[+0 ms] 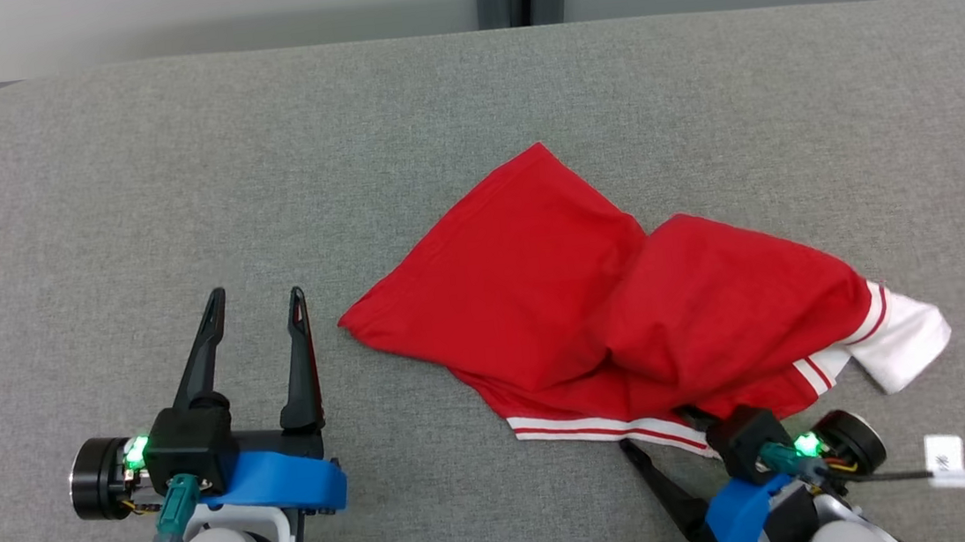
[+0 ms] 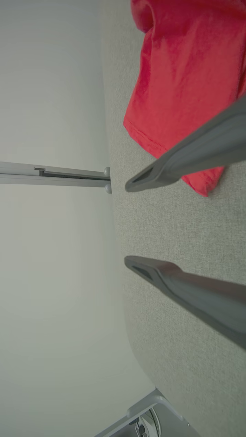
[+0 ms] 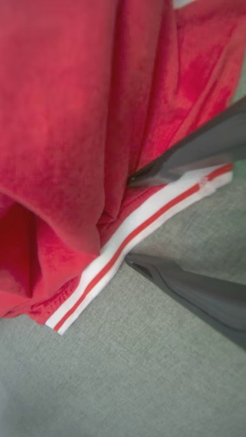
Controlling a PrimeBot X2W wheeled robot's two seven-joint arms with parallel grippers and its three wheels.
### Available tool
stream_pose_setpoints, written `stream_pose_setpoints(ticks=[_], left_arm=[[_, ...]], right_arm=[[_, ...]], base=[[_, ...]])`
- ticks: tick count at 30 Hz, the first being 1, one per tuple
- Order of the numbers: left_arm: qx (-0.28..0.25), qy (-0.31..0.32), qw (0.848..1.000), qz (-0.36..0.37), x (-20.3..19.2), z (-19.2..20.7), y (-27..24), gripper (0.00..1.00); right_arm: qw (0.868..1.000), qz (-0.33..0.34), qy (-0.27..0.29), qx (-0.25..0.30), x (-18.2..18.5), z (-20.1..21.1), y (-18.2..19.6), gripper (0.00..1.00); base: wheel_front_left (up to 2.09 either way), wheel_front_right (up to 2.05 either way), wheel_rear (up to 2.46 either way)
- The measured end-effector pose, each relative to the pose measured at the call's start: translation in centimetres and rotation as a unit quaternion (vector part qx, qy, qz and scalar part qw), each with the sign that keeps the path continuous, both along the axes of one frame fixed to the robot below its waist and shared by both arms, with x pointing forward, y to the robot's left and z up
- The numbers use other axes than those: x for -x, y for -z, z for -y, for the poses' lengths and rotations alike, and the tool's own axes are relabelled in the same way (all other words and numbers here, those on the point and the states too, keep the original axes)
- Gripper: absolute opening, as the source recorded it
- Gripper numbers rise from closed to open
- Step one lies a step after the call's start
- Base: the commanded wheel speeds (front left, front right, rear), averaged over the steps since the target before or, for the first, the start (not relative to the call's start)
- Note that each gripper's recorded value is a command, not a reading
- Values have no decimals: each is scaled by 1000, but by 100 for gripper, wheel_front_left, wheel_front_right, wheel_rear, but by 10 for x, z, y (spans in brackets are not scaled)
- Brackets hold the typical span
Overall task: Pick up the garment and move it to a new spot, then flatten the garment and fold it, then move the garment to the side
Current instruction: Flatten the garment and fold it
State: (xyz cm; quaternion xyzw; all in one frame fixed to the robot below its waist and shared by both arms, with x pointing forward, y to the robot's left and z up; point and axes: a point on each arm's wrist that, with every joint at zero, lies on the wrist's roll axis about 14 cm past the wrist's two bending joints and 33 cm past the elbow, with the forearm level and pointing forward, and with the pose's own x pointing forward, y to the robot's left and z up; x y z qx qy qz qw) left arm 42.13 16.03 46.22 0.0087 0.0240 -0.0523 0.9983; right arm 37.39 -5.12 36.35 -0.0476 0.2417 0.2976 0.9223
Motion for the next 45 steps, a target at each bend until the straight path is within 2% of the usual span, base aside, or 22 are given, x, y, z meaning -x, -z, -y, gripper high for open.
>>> stream_pose_setpoints(ticks=[1,3,6,10,17,22,28,32,37,41,45], left_arm=[[-1,0,1000,0,-1,0,0,100],[1,-1,1000,3,-3,0,-2,100],[2,-2,1000,6,-3,0,-3,100],[1,-6,1000,11,-4,-3,-6,100],[2,-1,1000,17,-2,1,-11,100],[3,5,1000,27,-3,6,-17,100],[3,5,1000,29,-3,6,-18,100],[2,-1,1000,24,-3,3,-14,100],[5,-4,1000,16,-5,2,-7,100],[5,-8,1000,9,-8,0,-1,100],[4,-12,1000,6,-10,-3,2,100]], right_arm=[[1000,-4,-10,7,-1,-3,3,76],[999,-15,-25,16,-1,-8,9,0],[999,-15,-33,9,-3,-12,7,0],[998,9,-58,-35,4,-28,-12,0],[981,131,-84,-114,-3,-35,-95,0],[960,223,-56,-158,-20,-19,-157,0],[942,280,36,-180,-53,24,-192,0],[936,276,119,-182,-74,63,-182,0],[928,230,237,-172,-90,125,-137,0],[914,173,327,-164,-85,169,-89,0],[903,116,383,-159,-72,190,-47,0]], base=[[0,0,0],[0,0,0],[0,0,0],[0,0,0],[0,0,0],[0,0,0],[0,0,0],[0,0,0],[0,0,0],[0,0,0],[0,0,0]])
